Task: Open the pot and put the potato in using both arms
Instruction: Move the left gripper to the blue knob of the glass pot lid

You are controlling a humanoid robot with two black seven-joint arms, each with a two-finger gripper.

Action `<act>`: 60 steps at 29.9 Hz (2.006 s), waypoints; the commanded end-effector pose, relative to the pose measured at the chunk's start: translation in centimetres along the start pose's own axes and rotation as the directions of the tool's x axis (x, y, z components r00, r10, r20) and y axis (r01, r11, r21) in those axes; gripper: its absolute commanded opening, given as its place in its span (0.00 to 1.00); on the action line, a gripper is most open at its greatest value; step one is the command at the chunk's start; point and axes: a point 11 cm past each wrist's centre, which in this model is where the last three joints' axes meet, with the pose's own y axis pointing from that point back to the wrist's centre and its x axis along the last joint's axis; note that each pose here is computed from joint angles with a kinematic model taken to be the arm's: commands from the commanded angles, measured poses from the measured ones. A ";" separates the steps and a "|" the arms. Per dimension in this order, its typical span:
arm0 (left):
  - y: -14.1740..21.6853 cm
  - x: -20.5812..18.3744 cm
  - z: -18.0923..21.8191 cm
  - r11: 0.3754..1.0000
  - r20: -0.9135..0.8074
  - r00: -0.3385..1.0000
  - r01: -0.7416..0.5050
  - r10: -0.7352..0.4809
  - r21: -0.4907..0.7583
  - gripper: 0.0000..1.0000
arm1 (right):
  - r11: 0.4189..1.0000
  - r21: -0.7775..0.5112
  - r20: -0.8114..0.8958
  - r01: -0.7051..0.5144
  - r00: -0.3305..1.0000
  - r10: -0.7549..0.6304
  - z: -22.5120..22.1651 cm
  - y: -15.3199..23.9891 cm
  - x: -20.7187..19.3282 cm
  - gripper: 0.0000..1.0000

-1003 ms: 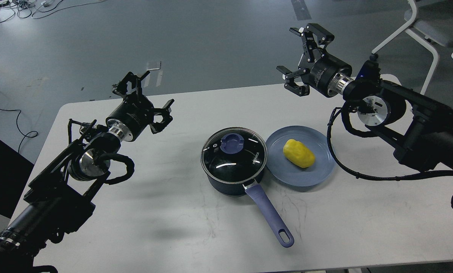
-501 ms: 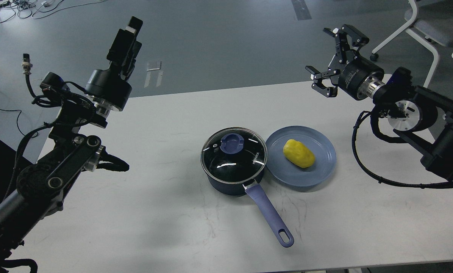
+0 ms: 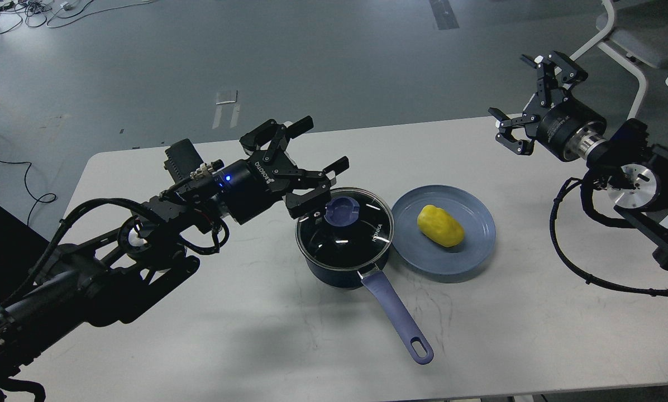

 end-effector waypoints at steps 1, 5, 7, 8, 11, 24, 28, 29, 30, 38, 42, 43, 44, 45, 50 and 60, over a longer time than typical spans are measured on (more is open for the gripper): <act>-0.4 -1.8 1.2 0.989 0.079 0.991 0.116 -0.109 -0.088 0.98 | 1.000 -0.007 -0.004 -0.004 1.000 0.004 0.2 0.3 0.3 1.00; -0.9 -3.3 2.3 0.978 0.075 0.984 0.168 -0.160 -0.127 0.98 | 1.000 -0.009 -0.004 -0.007 1.000 0.007 0.3 0.4 0.4 1.00; -1.0 -4.1 2.1 0.975 0.055 0.981 0.192 -0.187 -0.113 0.98 | 1.000 -0.008 -0.006 -0.009 1.000 0.009 0.2 0.5 0.5 1.00; -1.0 -4.6 2.2 0.973 0.038 0.979 0.203 -0.200 -0.111 0.98 | 1.000 -0.006 -0.011 -0.013 1.000 0.013 0.0 0.6 0.7 1.00; -1.6 -4.8 2.8 0.974 -0.028 0.979 0.196 -0.200 -0.109 0.98 | 1.000 -0.004 -0.019 -0.020 1.000 0.020 -0.4 0.8 1.0 1.00; -2.6 -5.7 3.4 0.969 -0.093 0.968 0.221 -0.232 -0.112 0.98 | 0.999 -0.011 -0.022 -0.046 0.999 0.046 0.1 1.6 2.1 1.00; -2.6 -6.1 2.8 0.968 -0.092 0.966 0.235 -0.243 -0.092 0.98 | 0.999 -0.012 -0.021 -0.044 0.999 0.044 0.1 1.6 2.1 1.00; -2.5 -6.2 2.7 0.967 -0.092 0.965 0.237 -0.245 -0.089 0.98 | 0.999 -0.011 -0.022 -0.044 0.999 0.044 0.1 1.6 2.1 1.00; -2.4 -6.3 2.6 0.967 -0.093 0.964 0.240 -0.247 -0.085 0.98 | 0.999 -0.011 -0.022 -0.046 0.999 0.046 0.1 1.6 2.1 1.00; -2.4 -6.9 2.4 0.965 -0.093 0.962 0.252 -0.258 -0.076 0.98 | 0.999 -0.012 -0.021 -0.046 0.999 0.046 0.2 1.6 2.1 1.00; -2.3 -7.0 2.5 0.965 -0.099 0.961 0.251 -0.258 -0.075 0.98 | 0.999 -0.009 -0.021 -0.044 0.999 0.044 0.2 1.6 2.1 1.00; -2.2 -7.1 2.6 0.964 -0.100 0.960 0.253 -0.260 -0.075 0.98 | 0.999 -0.009 -0.020 -0.043 0.999 0.042 0.2 1.6 2.0 1.00; -2.3 -7.1 2.6 0.965 -0.101 0.961 0.252 -0.259 -0.077 0.98 | 0.999 -0.009 -0.020 -0.043 0.999 0.042 0.2 1.6 2.0 1.00; -2.3 -7.1 2.6 0.964 -0.102 0.960 0.253 -0.260 -0.077 0.98 | 0.999 -0.009 -0.020 -0.043 0.999 0.042 0.2 1.6 2.0 1.00; -1.6 -8.2 3.0 0.962 -0.130 0.954 0.263 -0.270 -0.067 0.98 | 0.999 -0.009 -0.020 -0.043 0.999 0.042 0.2 1.6 2.0 1.00; -0.9 -8.6 2.6 0.964 -0.134 0.954 0.263 -0.267 -0.046 0.98 | 0.999 -0.011 -0.020 -0.030 0.999 0.030 0.2 1.5 1.6 1.00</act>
